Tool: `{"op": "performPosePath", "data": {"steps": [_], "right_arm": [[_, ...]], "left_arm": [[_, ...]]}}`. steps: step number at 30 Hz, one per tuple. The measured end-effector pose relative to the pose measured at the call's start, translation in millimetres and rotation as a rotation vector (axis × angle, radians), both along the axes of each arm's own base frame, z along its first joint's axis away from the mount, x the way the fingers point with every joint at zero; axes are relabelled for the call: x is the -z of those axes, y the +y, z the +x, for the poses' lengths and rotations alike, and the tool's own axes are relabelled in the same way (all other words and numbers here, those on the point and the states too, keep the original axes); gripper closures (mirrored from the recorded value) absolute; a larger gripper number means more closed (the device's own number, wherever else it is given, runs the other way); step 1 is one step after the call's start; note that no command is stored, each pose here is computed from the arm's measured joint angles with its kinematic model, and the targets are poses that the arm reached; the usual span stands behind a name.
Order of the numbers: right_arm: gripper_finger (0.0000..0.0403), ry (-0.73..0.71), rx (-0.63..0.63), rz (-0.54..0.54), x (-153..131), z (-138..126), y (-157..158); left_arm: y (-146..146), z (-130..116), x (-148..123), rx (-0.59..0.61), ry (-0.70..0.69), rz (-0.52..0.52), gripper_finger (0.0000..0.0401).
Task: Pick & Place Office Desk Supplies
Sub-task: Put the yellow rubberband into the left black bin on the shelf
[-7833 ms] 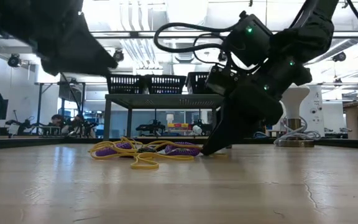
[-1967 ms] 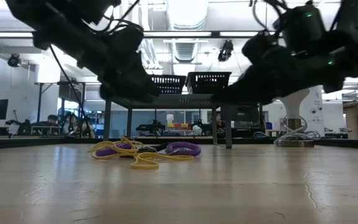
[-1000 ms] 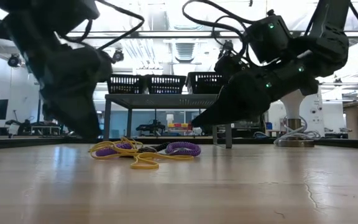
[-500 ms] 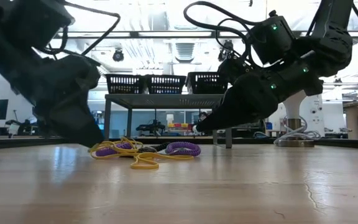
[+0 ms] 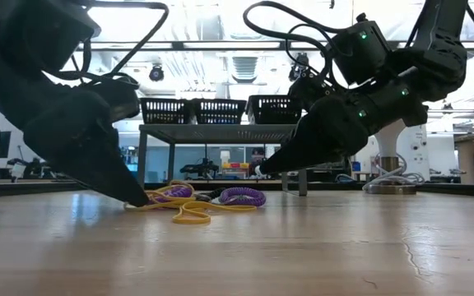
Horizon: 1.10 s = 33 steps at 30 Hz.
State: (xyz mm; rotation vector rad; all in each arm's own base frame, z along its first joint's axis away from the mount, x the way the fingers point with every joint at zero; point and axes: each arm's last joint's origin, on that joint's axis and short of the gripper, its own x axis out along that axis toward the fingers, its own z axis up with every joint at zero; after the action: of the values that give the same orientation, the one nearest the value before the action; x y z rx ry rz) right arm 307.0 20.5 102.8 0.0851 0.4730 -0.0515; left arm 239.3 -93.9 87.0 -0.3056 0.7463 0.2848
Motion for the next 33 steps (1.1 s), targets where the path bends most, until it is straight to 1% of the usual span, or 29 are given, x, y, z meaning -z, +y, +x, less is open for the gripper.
{"op": "performPosePath", "data": {"steps": [2,4,7,11,12,13,15,18,21,27,33], "right_arm": [[0.0258,0.001,0.000,0.000,0.1,0.0,0.0],[0.0260,0.002,0.000,0.000,0.2,-0.2,0.0],[0.0264,0.002,0.000,0.000,0.2,-0.2,0.0],[0.0268,0.002,0.000,0.000,0.2,-0.2,0.0],[0.0269,0.003,0.001,0.001,0.3,-0.2,0.0],[0.0268,0.003,0.001,0.002,0.3,-0.2,0.1],[0.0267,0.004,0.000,0.002,0.4,-0.3,0.6],[0.0266,0.004,-0.002,0.002,0.4,-0.3,0.9],[0.0269,0.004,-0.001,0.002,0.4,-0.3,0.8],[0.0275,0.003,-0.002,0.000,0.3,-0.3,0.8],[0.0271,0.002,-0.002,0.000,0.2,-0.2,0.8]], "left_arm": [[-0.4,0.6,-1.6,-0.004,-0.007,0.002,0.0246],[-0.2,0.3,-3.4,-0.005,-0.012,0.003,0.0266],[0.5,-0.9,-3.5,-0.007,-0.006,0.008,0.0307],[1.4,-1.6,-3.1,-0.014,-0.002,0.017,0.0373],[1.3,-1.7,-4.0,-0.012,-0.003,0.013,0.0386],[1.0,-2.2,-5.2,-0.007,-0.001,0.004,0.0392],[0.7,-3.0,-9.6,-0.005,0.000,-0.008,0.0393],[0.4,-1.4,-27.1,-0.009,-0.015,-0.012,0.0395],[0.5,-1.7,-50.2,-0.010,-0.006,-0.005,0.0397],[2.6,-2.6,-103.6,-0.019,-0.052,0.029,0.0398],[4.7,-3.0,-151.1,-0.017,-0.139,0.087,0.0399]]}}
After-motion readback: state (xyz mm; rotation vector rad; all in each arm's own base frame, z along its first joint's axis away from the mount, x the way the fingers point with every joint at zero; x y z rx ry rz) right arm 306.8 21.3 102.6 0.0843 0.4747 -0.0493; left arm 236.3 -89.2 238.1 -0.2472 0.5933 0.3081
